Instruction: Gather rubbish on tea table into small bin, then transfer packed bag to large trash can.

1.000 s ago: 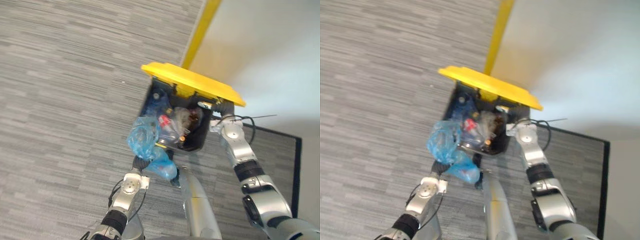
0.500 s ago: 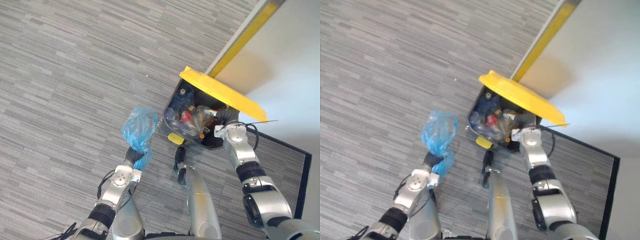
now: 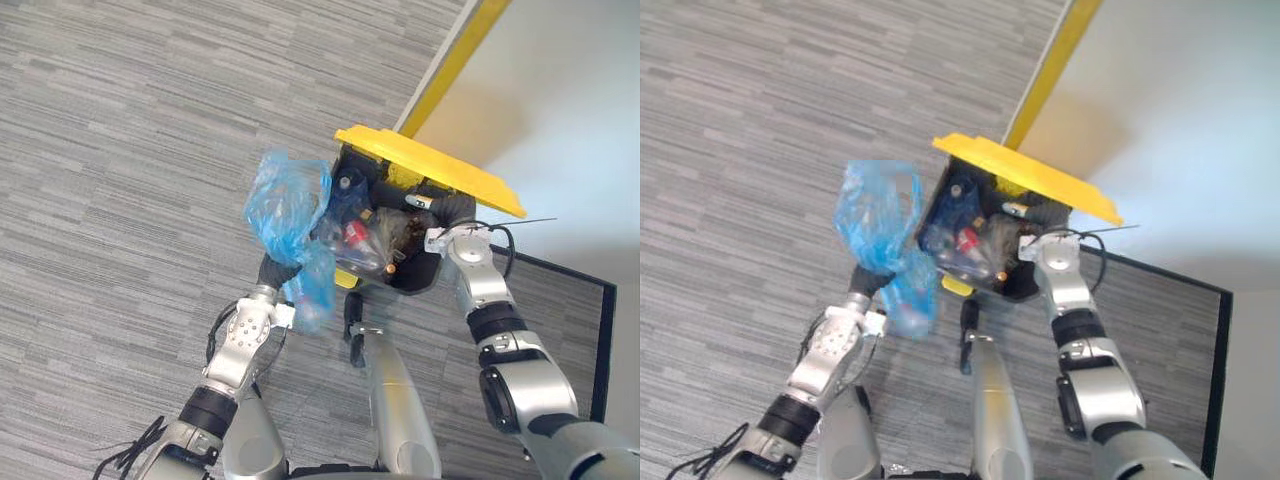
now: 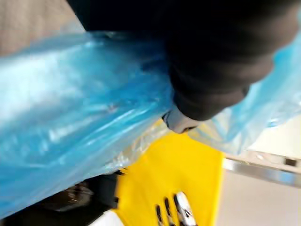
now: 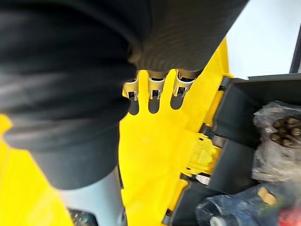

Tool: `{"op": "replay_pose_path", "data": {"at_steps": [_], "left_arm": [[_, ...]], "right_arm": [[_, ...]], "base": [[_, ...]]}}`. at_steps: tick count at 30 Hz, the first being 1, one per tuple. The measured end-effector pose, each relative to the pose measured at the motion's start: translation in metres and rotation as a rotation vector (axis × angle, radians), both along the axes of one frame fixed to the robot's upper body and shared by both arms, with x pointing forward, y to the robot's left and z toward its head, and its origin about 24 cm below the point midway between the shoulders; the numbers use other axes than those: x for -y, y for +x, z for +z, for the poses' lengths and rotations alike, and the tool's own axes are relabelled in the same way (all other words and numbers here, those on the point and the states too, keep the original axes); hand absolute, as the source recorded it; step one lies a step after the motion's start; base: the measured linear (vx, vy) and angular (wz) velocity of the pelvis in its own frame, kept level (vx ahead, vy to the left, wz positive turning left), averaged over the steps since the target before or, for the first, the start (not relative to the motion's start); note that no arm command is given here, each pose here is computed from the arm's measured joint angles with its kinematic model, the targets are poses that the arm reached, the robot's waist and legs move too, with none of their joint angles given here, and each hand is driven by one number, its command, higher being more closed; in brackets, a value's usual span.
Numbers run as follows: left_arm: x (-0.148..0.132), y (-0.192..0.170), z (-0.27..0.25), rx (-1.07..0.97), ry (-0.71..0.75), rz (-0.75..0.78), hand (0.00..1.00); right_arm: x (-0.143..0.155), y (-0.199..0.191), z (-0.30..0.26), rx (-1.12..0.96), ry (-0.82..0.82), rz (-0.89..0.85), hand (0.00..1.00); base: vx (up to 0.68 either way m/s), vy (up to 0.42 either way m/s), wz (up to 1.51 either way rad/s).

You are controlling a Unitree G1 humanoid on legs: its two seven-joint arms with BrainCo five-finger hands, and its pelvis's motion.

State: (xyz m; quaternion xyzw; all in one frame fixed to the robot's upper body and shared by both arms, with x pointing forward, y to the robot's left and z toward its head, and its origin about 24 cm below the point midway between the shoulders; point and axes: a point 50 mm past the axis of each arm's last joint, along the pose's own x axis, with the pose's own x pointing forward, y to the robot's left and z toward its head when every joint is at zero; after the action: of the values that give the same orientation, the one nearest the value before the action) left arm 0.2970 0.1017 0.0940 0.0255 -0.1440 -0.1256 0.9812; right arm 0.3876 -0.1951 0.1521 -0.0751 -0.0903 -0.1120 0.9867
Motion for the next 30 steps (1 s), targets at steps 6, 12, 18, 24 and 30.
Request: {"op": "replay_pose_path", "data": {"at_steps": [6, 12, 18, 24, 30], "left_arm": [[0.017, 0.009, 0.044, 0.156, -0.03, -0.064, 1.0], [0.028, 0.014, 0.08, 0.282, -0.055, -0.082, 1.0], [0.048, 0.013, 0.102, 0.354, -0.078, -0.121, 1.0], [0.073, 0.009, 0.109, 0.373, -0.09, -0.185, 1.0], [0.081, 0.031, 0.086, 0.237, 0.002, -0.138, 1.0]], "right_arm": [[0.001, 0.009, 0.024, 0.04, -0.037, -0.006, 0.0], [0.002, 0.014, 0.052, 0.092, -0.056, -0.011, 0.0], [-0.001, 0.015, 0.067, 0.135, -0.056, -0.002, 0.0], [-0.01, 0.006, 0.085, 0.223, -0.048, 0.03, 0.0], [-0.019, 0.001, 0.092, 0.271, -0.037, 0.059, 0.0]], "base": [[0.07, -0.037, -0.11], [0.06, -0.014, -0.13], [0.06, -0.018, -0.12], [0.04, 0.002, -0.09], [0.03, -0.002, -0.07]]}}
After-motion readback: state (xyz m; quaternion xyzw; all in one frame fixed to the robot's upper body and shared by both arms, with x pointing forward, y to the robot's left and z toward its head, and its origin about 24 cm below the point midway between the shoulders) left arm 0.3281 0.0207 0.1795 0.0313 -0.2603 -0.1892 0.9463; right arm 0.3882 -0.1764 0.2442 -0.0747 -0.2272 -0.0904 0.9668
